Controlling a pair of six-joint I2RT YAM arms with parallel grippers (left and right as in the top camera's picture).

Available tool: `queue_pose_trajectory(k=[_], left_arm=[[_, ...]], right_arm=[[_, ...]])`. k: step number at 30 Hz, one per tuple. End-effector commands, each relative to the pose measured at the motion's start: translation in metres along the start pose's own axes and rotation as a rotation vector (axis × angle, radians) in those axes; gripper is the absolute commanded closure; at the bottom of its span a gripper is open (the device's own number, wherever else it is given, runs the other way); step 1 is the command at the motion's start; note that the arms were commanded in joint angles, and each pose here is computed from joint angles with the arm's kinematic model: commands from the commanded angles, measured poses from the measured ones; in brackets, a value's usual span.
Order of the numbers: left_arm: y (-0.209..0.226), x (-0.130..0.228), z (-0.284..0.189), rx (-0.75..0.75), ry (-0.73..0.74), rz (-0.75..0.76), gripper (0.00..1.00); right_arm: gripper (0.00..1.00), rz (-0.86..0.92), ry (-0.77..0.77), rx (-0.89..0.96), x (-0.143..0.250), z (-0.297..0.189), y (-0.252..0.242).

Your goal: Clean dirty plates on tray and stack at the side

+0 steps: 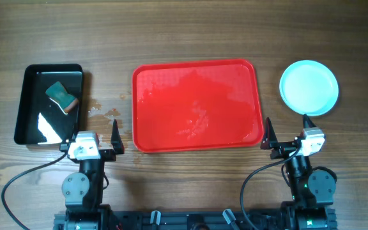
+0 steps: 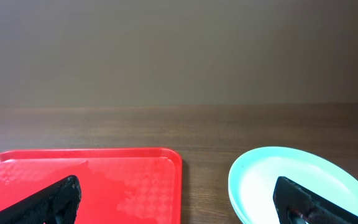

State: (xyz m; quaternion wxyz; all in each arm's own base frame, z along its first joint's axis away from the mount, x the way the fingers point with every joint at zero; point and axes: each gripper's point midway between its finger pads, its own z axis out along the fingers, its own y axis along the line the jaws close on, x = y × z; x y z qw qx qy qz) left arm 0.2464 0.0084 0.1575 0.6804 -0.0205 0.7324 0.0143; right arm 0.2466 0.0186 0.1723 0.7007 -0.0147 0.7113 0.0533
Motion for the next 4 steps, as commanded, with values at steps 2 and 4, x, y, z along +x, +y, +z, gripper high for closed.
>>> queue_pose_trajectory(k=[2,4], left_arm=[[0.0024,-0.0009,-0.0004,-0.016,-0.006,-0.014,0.00],[0.0024,-0.0009,-0.0004,-0.016,-0.006,-0.014,0.00]], right_arm=[[0.00,-0.010,-0.015,0.019,-0.0032,-0.0007,-0.0035],[0.00,-0.010,-0.015,0.019,-0.0032,-0.0007,-0.0035]])
